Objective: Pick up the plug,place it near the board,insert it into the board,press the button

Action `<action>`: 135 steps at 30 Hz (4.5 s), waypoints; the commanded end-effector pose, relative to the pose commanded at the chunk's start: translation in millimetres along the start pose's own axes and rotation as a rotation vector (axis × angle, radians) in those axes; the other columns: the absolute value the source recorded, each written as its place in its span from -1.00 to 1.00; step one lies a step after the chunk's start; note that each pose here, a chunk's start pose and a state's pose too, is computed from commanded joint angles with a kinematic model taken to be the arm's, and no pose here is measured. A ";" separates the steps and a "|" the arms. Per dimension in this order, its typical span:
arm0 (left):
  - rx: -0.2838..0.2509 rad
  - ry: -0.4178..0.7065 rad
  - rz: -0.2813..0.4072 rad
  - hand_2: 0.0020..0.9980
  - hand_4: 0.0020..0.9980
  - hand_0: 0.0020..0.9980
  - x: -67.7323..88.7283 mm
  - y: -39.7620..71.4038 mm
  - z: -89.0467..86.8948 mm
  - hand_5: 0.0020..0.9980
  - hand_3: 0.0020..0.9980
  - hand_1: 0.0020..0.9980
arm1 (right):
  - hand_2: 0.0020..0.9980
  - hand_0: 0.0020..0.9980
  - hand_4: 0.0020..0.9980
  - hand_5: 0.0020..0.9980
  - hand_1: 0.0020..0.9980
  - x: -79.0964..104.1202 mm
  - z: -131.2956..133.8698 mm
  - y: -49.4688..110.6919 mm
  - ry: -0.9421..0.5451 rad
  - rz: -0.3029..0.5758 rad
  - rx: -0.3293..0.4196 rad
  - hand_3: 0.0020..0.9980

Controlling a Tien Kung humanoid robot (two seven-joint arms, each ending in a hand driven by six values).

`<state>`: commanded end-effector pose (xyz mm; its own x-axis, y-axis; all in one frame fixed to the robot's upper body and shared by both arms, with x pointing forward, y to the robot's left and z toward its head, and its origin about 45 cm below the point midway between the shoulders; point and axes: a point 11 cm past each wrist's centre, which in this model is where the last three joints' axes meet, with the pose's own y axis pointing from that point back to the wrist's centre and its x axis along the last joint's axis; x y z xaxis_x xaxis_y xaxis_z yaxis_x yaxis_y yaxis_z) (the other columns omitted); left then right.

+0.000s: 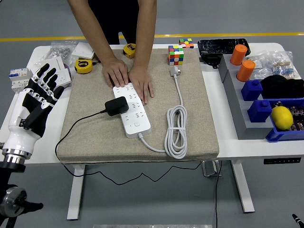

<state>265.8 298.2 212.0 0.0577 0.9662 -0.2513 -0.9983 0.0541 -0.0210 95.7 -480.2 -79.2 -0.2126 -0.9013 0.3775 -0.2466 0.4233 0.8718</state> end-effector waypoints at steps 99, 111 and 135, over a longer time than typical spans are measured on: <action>0.524 -1.146 -0.665 -0.65 0.13 -0.68 -74.9 -108.2 -79.5 -1.00 0.57 -0.95 | 0.44 1.00 1.00 0.83 0.59 9.2 -19.4 -0.7 0.025 0.013 0.022 0.45; 0.508 -1.158 -0.671 -0.65 0.14 -0.68 -79.2 -110.5 -75.8 -1.00 0.53 -0.96 | 0.43 1.00 1.00 0.83 0.59 9.6 -22.7 -0.7 0.022 0.014 0.027 0.45; 0.541 -1.179 -0.688 -0.65 0.15 -0.68 -77.0 -107.4 -85.8 -1.00 0.51 -0.96 | 0.43 1.00 1.00 0.83 0.59 9.5 -26.0 -0.8 0.019 0.014 0.033 0.45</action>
<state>369.1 196.3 150.5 0.7391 0.3387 0.5822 -0.6729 0.4084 0.6168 118.4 -491.5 -68.2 -0.1985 -0.8966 0.3958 -0.2748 0.4385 0.8557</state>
